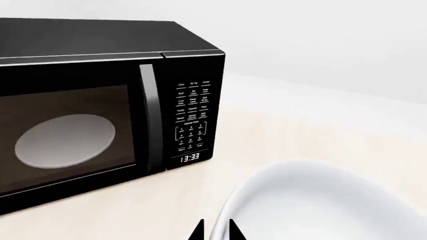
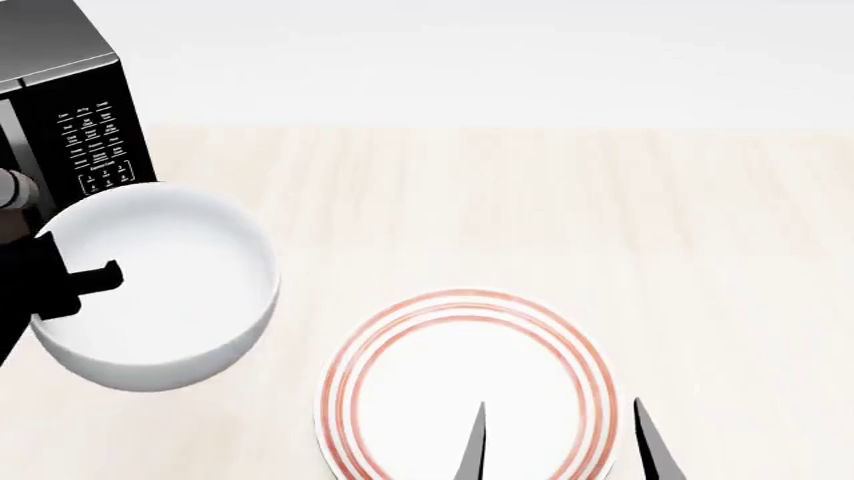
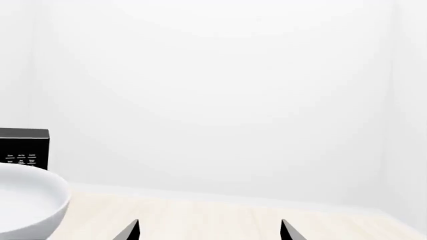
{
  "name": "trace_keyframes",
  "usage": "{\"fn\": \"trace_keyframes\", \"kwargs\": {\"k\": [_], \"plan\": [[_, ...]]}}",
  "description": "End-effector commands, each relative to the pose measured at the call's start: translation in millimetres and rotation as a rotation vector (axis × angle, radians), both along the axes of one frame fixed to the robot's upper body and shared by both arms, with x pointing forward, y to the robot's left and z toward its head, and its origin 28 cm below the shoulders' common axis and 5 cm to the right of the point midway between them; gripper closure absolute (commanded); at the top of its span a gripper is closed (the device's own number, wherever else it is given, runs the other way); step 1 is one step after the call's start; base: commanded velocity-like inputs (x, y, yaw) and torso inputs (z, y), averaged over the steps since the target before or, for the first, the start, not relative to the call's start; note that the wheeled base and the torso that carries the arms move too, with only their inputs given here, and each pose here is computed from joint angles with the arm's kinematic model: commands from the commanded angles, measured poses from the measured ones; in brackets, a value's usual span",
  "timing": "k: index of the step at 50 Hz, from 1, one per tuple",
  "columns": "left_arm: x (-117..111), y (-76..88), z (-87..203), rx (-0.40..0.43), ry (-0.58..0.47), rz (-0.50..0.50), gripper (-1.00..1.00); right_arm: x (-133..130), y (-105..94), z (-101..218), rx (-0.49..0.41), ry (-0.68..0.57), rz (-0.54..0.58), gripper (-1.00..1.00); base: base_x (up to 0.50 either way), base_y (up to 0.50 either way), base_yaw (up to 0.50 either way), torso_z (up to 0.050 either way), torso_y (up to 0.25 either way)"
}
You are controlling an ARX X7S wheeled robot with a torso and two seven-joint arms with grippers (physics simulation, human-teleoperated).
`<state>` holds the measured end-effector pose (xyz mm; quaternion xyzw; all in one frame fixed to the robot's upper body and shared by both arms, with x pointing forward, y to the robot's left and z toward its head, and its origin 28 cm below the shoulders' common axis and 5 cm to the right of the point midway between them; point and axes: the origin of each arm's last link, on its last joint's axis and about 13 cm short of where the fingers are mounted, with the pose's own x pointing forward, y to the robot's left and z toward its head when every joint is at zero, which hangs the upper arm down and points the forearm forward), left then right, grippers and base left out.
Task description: Pick up the white bowl and put it on the plate.
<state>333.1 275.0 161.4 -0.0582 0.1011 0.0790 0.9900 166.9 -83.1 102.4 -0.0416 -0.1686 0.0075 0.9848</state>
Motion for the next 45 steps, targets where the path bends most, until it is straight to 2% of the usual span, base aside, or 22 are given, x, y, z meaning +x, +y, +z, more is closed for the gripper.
{"fn": "trace_keyframes", "kwargs": {"k": [1, 25, 45], "plan": [[8.1, -24.5, 2.0, -0.047, -0.023, -0.064, 1.0, 4.0, -2.9, 0.6, -0.012, -0.016, -0.022, -1.0, 0.0, 0.0, 0.0, 0.0, 0.0], [14.0, -84.2, -13.2, -0.096, 0.013, -0.201, 1.0, 4.1, -3.9, -0.1, -0.009, -0.011, -0.023, -1.0, 0.0, 0.0, 0.0, 0.0, 0.0], [33.5, -112.3, -13.4, -0.136, 0.011, -0.254, 1.0, 4.7, -4.1, -1.4, -0.011, -0.008, -0.021, -1.0, 0.0, 0.0, 0.0, 0.0, 0.0]]}}
